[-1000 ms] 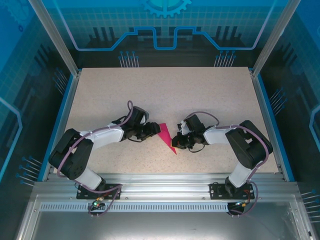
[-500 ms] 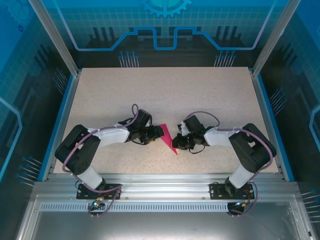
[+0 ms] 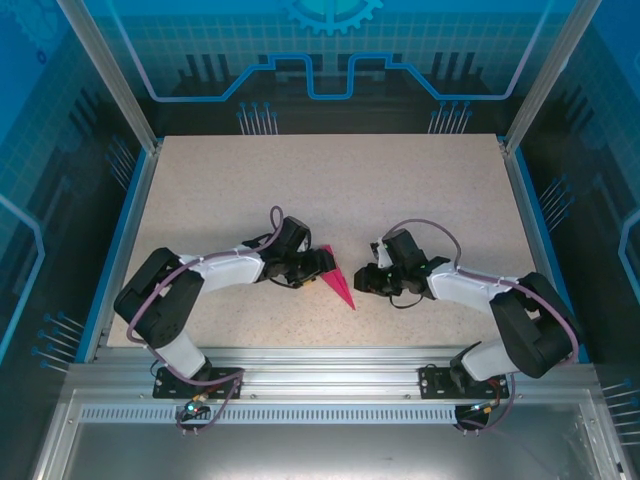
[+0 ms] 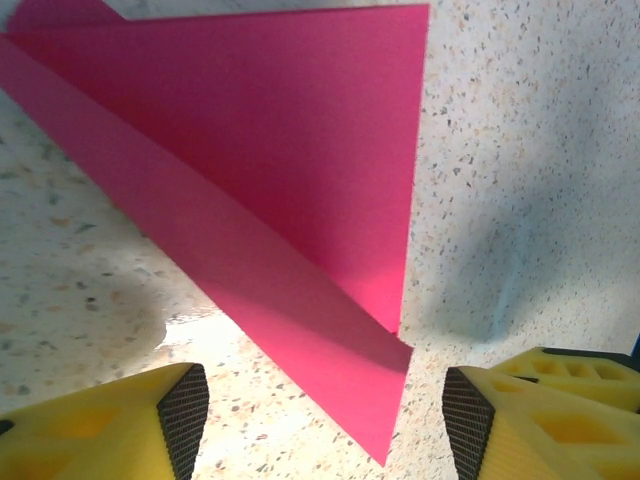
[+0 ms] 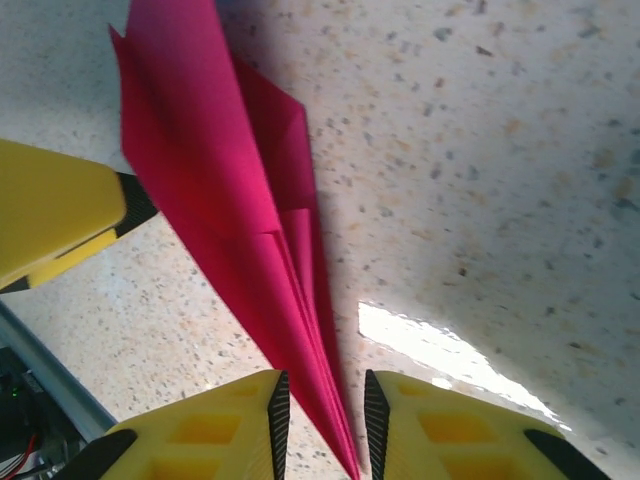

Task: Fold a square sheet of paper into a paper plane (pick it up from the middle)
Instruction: Fold the wing for the fifth time at the center of the table, then move a paper plane to the center of the table.

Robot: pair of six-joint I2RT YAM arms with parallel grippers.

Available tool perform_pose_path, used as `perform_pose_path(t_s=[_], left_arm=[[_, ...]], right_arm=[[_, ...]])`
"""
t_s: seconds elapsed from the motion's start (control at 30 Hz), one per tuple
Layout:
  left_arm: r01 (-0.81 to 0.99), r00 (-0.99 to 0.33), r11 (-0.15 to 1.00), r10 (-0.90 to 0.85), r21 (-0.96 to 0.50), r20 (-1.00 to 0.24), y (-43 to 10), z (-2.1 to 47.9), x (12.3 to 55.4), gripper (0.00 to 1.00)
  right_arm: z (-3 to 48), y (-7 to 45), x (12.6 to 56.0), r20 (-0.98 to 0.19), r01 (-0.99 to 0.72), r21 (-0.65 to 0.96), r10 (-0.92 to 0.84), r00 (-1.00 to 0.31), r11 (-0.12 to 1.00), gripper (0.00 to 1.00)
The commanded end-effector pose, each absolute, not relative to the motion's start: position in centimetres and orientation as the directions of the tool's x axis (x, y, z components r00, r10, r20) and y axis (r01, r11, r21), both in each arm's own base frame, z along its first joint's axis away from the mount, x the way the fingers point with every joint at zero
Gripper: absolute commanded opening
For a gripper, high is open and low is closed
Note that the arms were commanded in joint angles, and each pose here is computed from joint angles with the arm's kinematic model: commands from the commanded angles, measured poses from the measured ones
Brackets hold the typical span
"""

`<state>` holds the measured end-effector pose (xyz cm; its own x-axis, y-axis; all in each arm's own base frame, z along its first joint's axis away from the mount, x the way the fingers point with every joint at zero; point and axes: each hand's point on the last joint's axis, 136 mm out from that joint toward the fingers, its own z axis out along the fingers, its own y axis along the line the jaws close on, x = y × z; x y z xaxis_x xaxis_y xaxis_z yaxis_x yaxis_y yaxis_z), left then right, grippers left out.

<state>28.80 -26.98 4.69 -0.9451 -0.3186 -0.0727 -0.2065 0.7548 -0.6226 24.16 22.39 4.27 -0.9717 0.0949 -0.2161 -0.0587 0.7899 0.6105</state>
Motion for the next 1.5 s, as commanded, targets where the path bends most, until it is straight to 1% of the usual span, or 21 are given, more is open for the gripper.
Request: perform_pose_path(t_s=[0.0,0.2,0.3,0.33,0.4,0.47,0.63,0.7,0.77,0.83,0.9,0.97,1.1,1.13,1.3,1.47], left_arm=[[-0.228,-0.947,0.764,-0.319,-0.603,-0.046,-27.7,4.7,28.7,0.69],[-0.239,-0.951,0.787,-0.309,-0.569,-0.028,-28.1,4.3,28.8,0.70],[-0.250,-0.951,0.800,-0.309,-0.545,-0.017,-27.9,4.0,28.7,0.69],[-0.254,-0.951,0.805,-0.308,-0.536,-0.012,-27.9,3.8,28.7,0.67],[-0.254,-0.952,0.812,-0.305,-0.526,-0.010,-27.8,3.7,28.6,0.62],[-0.255,-0.953,0.820,-0.303,-0.513,-0.012,-27.5,3.7,28.3,0.53],[-0.253,-0.952,0.827,-0.306,-0.503,-0.025,-26.6,3.9,27.7,0.38],[-0.247,-0.951,0.828,-0.306,-0.504,-0.038,-26.2,4.1,27.4,0.30],[-0.245,-0.948,0.827,-0.313,-0.506,-0.053,-25.8,4.3,27.2,0.26],[-0.234,-0.947,0.822,-0.314,-0.520,-0.070,-25.5,4.6,27.0,0.20],[-0.233,-0.944,0.822,-0.319,-0.519,-0.081,-25.2,4.6,26.8,0.18],[-0.228,-0.945,0.825,-0.316,-0.517,-0.087,-25.0,4.5,26.6,0.09],[-0.226,-0.946,0.830,-0.311,-0.509,-0.088,-24.6,4.1,26.3,0.05],[-0.228,-0.946,0.833,-0.311,-0.504,-0.086,-24.5,3.9,26.2,0.05],[-0.227,-0.947,0.837,-0.308,-0.497,-0.086,-24.3,3.5,26.0,0.05],[-0.222,-0.949,0.838,-0.304,-0.499,-0.088,-24.4,3.6,26.0,0.06]], right_arm=[[3.5,22.1,24.0,-0.197,-0.050,0.600,0.087,-0.977,0.799,0.31],[3.2,22.1,23.9,-0.187,-0.049,0.599,0.080,-0.979,0.799,0.34],[3.1,22.0,23.8,-0.186,-0.047,0.594,0.080,-0.979,0.803,0.35],[3.1,22.0,23.8,-0.184,-0.045,0.593,0.081,-0.980,0.804,0.35],[3.1,22.0,23.8,-0.184,-0.046,0.593,0.079,-0.980,0.804,0.35],[3.2,22.1,23.8,-0.184,-0.048,0.594,0.077,-0.980,0.803,0.36],[3.9,22.6,23.8,-0.198,-0.075,0.604,0.058,-0.979,0.794,0.37],[4.2,22.9,23.9,-0.210,-0.093,0.601,0.044,-0.977,0.794,0.37],[4.4,23.2,23.9,-0.223,-0.115,0.594,0.025,-0.975,0.796,0.39],[4.7,23.6,23.9,-0.234,-0.137,0.588,0.006,-0.972,0.797,0.40],[5.0,24.1,24.1,-0.245,-0.157,0.587,-0.010,-0.969,0.794,0.42],[5.1,24.5,24.1,-0.252,-0.176,0.584,-0.029,-0.967,0.792,0.44],[4.9,25.3,24.4,-0.262,-0.212,0.561,-0.071,-0.962,0.800,0.47],[4.8,25.3,24.5,-0.263,-0.216,0.554,-0.077,-0.962,0.804,0.49],[4.5,26.3,24.6,-0.257,-0.254,0.542,-0.130,-0.958,0.801,0.51],[3.9,26.9,24.8,-0.241,-0.272,0.535,-0.164,-0.957,0.800,0.51]])
